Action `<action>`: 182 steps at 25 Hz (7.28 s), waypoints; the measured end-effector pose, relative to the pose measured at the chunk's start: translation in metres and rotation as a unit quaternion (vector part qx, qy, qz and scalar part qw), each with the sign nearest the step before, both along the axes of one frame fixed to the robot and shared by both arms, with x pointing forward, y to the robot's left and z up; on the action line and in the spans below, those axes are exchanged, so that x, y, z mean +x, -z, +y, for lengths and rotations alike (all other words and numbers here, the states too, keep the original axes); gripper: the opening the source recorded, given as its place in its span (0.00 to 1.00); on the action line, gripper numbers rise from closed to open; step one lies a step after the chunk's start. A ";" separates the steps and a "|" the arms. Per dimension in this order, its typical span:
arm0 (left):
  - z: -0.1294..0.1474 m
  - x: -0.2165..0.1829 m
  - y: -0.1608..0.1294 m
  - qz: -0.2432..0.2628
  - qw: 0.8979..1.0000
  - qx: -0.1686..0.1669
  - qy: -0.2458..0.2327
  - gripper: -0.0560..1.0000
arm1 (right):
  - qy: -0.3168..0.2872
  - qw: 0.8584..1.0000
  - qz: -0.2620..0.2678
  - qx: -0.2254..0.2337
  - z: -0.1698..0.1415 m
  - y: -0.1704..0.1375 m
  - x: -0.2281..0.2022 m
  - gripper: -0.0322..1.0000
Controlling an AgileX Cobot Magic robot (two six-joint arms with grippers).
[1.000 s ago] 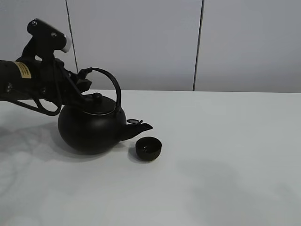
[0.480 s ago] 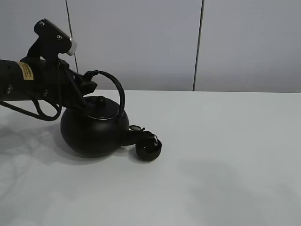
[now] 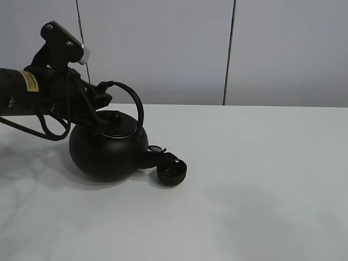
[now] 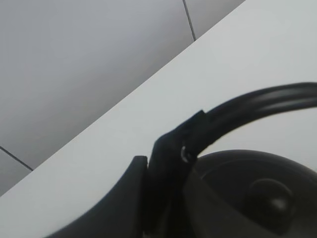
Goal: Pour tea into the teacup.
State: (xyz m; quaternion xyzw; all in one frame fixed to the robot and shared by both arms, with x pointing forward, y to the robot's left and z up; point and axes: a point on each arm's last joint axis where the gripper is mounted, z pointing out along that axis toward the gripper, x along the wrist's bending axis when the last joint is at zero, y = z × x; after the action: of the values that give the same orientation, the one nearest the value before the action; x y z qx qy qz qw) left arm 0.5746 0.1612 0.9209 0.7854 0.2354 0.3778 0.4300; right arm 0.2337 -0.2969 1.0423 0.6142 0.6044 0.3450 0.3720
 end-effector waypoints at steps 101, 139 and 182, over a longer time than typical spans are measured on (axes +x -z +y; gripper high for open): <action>0.027 -0.030 0.017 0.028 0.975 -0.172 -0.140 0.16 | 0.000 1.000 0.000 0.000 0.000 0.000 0.000 0.65; 0.039 -0.069 0.026 0.012 0.979 -0.163 -0.122 0.44 | 0.000 1.000 0.000 0.000 0.000 0.000 0.000 0.65; 0.157 -0.049 -0.220 0.112 0.925 -0.074 -0.355 0.70 | 0.000 1.000 -0.001 0.000 0.000 0.000 0.000 0.65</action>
State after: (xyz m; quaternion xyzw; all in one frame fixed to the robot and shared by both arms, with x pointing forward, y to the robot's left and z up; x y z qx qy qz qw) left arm 0.5254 0.3177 1.1404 0.6532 0.5729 0.3972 0.2955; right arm 0.2338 -0.2969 1.0423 0.6140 0.6042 0.3453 0.3724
